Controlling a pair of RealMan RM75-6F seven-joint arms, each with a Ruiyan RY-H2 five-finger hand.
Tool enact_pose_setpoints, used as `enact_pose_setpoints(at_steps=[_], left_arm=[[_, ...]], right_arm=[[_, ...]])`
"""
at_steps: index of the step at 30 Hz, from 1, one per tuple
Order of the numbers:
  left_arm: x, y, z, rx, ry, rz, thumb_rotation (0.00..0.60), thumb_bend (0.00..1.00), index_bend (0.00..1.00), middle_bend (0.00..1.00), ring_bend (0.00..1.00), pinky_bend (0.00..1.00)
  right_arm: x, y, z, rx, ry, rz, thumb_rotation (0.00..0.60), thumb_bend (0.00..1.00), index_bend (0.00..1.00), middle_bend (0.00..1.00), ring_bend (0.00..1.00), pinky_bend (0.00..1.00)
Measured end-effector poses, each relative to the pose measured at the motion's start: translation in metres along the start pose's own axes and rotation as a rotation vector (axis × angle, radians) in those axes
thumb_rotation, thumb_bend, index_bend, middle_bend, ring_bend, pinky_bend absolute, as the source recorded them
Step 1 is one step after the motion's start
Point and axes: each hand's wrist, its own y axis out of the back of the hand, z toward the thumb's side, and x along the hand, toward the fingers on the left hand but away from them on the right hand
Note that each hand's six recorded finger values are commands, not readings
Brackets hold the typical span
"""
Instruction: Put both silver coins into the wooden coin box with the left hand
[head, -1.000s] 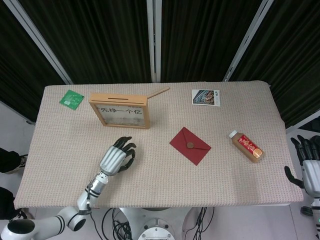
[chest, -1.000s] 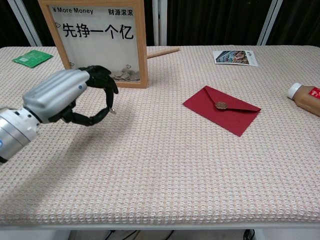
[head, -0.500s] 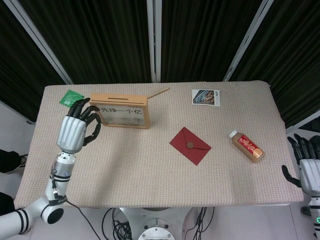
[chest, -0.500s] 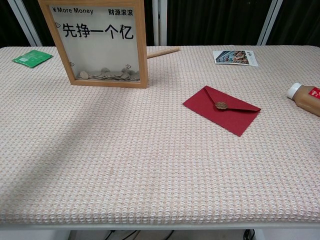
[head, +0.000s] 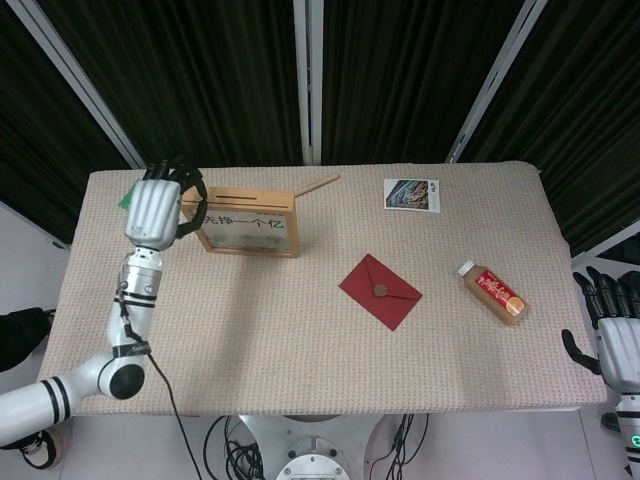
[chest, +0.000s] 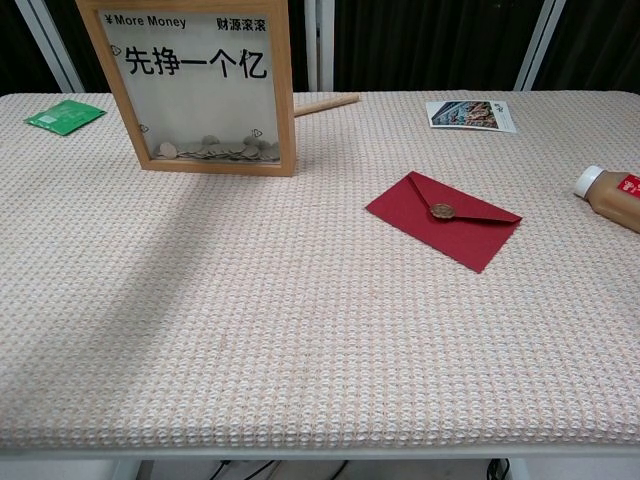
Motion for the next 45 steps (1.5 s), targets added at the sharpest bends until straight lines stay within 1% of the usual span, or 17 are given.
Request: enact_pose_setpoints(at_steps=[3,6,13,22,29,36,38,39,41,44,45], left_arm=[[0.015,-0.01,0.001,0.008,0.033,-0.03,0.6,0.53,0.66,0.34,0.14,0.19],[0.025,-0.02,0.009,0.008,0.042,-0.057,0.6,0.53,0.66,0.34,0.14,0.19],[0.031,-0.035,0.015,0.005,0.058,-0.087,0.6,0.53,0.66,0.35,0.14,0.19],[0.031,-0.041,0.015,0.004,0.08,-0.094,0.6,0.53,0.67,0.35,0.14,0.18],[0.028,-0.041,0.019,0.007,0.073,-0.1,0.6,0.53,0.67,0.35,0.14,0.18],[0.026,-0.041,0.017,-0.003,0.085,-0.107,0.6,0.53,0.67,0.35,0.14,0.18],[0.026,-0.041,0.017,-0.001,0.085,-0.108,0.6,0.53,0.66,0.35,0.14,0.18],[0.026,-0.042,0.017,-0.001,0.085,-0.109,0.6,0.53,0.65,0.35,0.14,0.19],[0.026,-0.042,0.016,0.001,0.086,-0.113,0.6,0.53,0.55,0.35,0.14,0.18],[0.028,-0.041,0.015,0.026,0.07,-0.128,0.6,0.52,0.29,0.33,0.14,0.18],[0.027,-0.043,0.015,0.029,0.065,-0.136,0.6,0.52,0.25,0.33,0.14,0.18]], right_arm=[[0.0,0.0,-0.004,-0.002,-0.01,-0.001,0.6,0.33,0.0,0.0,0.0,0.0],[-0.001,0.0,-0.007,-0.004,-0.016,0.0,0.6,0.33,0.0,0.0,0.0,0.0],[-0.001,-0.002,-0.014,-0.013,-0.03,0.001,0.6,0.33,0.0,0.0,0.0,0.0],[-0.002,-0.002,-0.02,-0.019,-0.036,0.002,0.6,0.33,0.0,0.0,0.0,0.0],[-0.002,-0.003,-0.019,-0.018,-0.034,0.005,0.6,0.33,0.0,0.0,0.0,0.0],[-0.002,-0.004,-0.018,-0.016,-0.033,0.006,0.6,0.33,0.0,0.0,0.0,0.0],[-0.002,-0.003,-0.019,-0.015,-0.034,0.005,0.6,0.33,0.0,0.0,0.0,0.0],[-0.002,-0.003,-0.019,-0.015,-0.035,0.005,0.6,0.33,0.0,0.0,0.0,0.0],[-0.002,-0.003,-0.019,-0.015,-0.035,0.004,0.6,0.33,0.0,0.0,0.0,0.0],[-0.002,-0.003,-0.018,-0.015,-0.034,0.005,0.6,0.33,0.0,0.0,0.0,0.0],[-0.002,-0.003,-0.018,-0.015,-0.034,0.004,0.6,0.33,0.0,0.0,0.0,0.0]])
